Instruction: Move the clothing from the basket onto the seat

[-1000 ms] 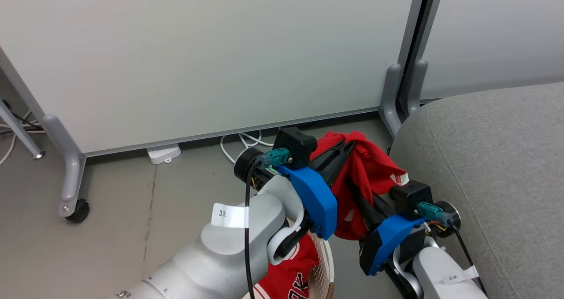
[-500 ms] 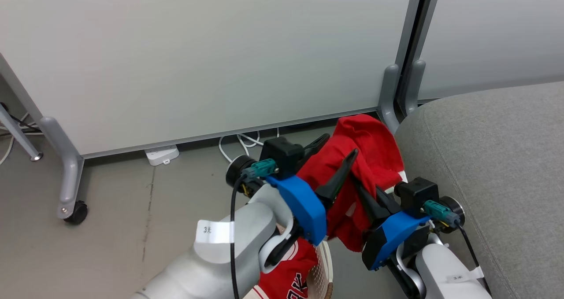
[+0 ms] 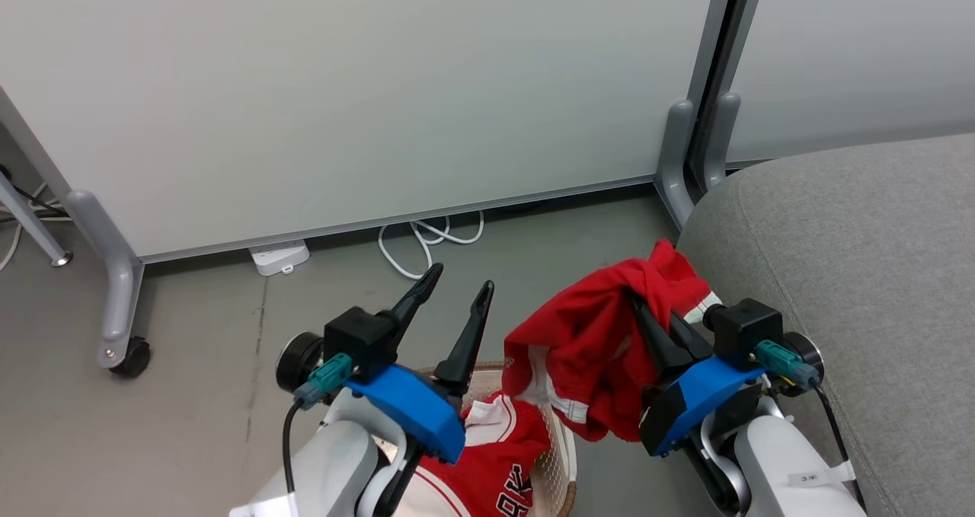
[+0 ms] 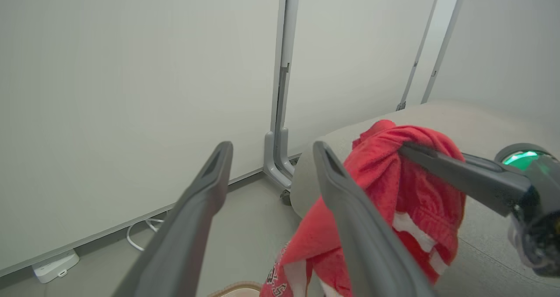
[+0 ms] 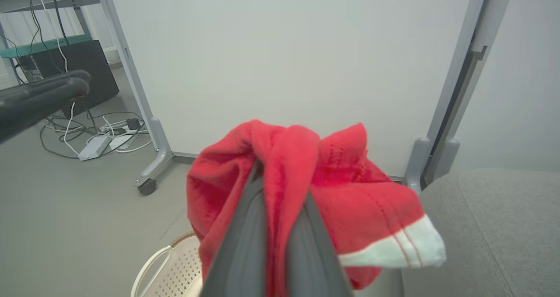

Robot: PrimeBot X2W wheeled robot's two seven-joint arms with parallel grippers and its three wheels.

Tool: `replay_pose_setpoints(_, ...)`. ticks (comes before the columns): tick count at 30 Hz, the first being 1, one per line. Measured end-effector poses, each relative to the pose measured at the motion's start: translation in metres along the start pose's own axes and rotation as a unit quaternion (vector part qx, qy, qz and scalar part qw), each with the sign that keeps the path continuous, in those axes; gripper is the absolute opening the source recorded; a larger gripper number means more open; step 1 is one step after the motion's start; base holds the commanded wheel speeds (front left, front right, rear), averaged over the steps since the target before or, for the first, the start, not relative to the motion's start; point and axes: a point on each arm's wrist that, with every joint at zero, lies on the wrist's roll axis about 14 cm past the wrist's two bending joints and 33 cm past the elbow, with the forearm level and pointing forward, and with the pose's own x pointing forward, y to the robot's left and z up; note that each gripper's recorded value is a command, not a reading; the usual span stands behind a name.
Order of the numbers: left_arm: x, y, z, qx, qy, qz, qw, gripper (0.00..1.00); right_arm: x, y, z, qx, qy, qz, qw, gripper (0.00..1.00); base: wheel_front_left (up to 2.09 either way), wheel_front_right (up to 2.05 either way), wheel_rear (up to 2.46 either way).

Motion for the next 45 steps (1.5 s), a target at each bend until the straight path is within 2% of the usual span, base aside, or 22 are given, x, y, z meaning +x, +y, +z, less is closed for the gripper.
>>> replay_pose_setpoints(11,-0.033,0.033,-0.015,0.008,-0.005,0.069,0.998,1.00,-0.001,-0.004,0.002,0.003,-0.004,-0.007,1.000,0.00,0.00,0.00,0.00)
replay_pose_setpoints(20,-0.047,0.036,-0.028,0.004,0.002,0.088,0.996,1.00,-0.004,-0.007,0.000,0.006,-0.001,-0.012,1.000,0.00,0.00,0.00,0.00)
replay_pose_setpoints(38,-0.046,0.035,-0.037,0.000,0.012,0.091,0.996,1.00,-0.007,-0.011,-0.002,0.006,0.003,-0.018,1.000,0.00,0.00,0.00,0.00)
replay_pose_setpoints(45,-0.035,0.027,-0.048,-0.011,0.026,0.074,0.997,1.00,-0.017,-0.027,-0.004,0.006,0.007,-0.042,0.999,0.00,0.00,0.00,0.00)
